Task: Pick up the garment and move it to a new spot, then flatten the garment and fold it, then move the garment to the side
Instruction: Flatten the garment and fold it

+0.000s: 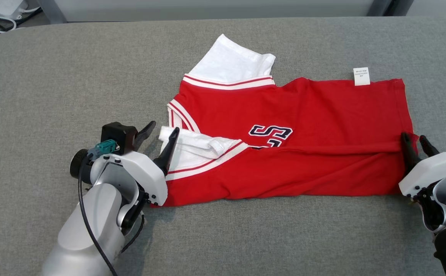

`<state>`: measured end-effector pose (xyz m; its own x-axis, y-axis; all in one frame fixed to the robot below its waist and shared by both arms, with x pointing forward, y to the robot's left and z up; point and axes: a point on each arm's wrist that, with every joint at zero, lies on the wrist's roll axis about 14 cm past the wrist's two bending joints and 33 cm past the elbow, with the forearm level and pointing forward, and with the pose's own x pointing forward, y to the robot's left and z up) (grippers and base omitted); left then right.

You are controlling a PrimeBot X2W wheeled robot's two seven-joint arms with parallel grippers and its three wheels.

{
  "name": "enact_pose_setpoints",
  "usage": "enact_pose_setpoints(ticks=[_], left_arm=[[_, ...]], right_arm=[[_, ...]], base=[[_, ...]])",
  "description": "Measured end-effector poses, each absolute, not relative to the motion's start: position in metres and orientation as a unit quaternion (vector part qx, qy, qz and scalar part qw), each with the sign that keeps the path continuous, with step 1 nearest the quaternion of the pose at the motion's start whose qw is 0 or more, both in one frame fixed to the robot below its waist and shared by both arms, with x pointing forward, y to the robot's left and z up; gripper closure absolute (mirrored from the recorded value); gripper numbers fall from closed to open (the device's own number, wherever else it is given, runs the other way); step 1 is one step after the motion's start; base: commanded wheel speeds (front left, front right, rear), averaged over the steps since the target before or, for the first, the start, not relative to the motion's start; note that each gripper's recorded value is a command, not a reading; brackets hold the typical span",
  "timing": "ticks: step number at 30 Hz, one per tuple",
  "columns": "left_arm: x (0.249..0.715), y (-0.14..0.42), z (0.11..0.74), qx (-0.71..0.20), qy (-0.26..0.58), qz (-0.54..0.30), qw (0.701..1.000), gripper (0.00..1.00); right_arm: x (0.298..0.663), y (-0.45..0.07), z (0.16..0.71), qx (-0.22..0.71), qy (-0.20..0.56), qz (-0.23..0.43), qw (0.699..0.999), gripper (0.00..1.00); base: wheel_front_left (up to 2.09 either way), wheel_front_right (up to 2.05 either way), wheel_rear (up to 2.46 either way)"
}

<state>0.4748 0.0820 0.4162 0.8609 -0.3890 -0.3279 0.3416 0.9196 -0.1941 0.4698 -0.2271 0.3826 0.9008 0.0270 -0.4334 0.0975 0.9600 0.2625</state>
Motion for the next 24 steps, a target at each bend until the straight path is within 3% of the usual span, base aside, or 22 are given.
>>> enact_pose_setpoints(ticks=[8, 15, 24], left_arm=[[0.477, 0.091, 0.415, -0.063, 0.174, -0.166, 0.969, 0.00], [0.480, 0.091, 0.443, -0.082, 0.117, -0.147, 0.979, 0.00], [0.444, 0.107, 0.444, -0.098, 0.106, -0.114, 0.983, 0.00]], right_arm=[[0.478, -0.219, 0.401, 0.126, 0.167, -0.002, 0.978, 0.00], [0.479, -0.211, 0.426, 0.121, 0.123, 0.014, 0.985, 0.00], [0.448, -0.208, 0.440, 0.103, 0.089, 0.027, 0.990, 0.00]], base=[[0.00, 0.00, 0.00], [0.00, 0.00, 0.00], [0.00, 0.00, 0.00]])
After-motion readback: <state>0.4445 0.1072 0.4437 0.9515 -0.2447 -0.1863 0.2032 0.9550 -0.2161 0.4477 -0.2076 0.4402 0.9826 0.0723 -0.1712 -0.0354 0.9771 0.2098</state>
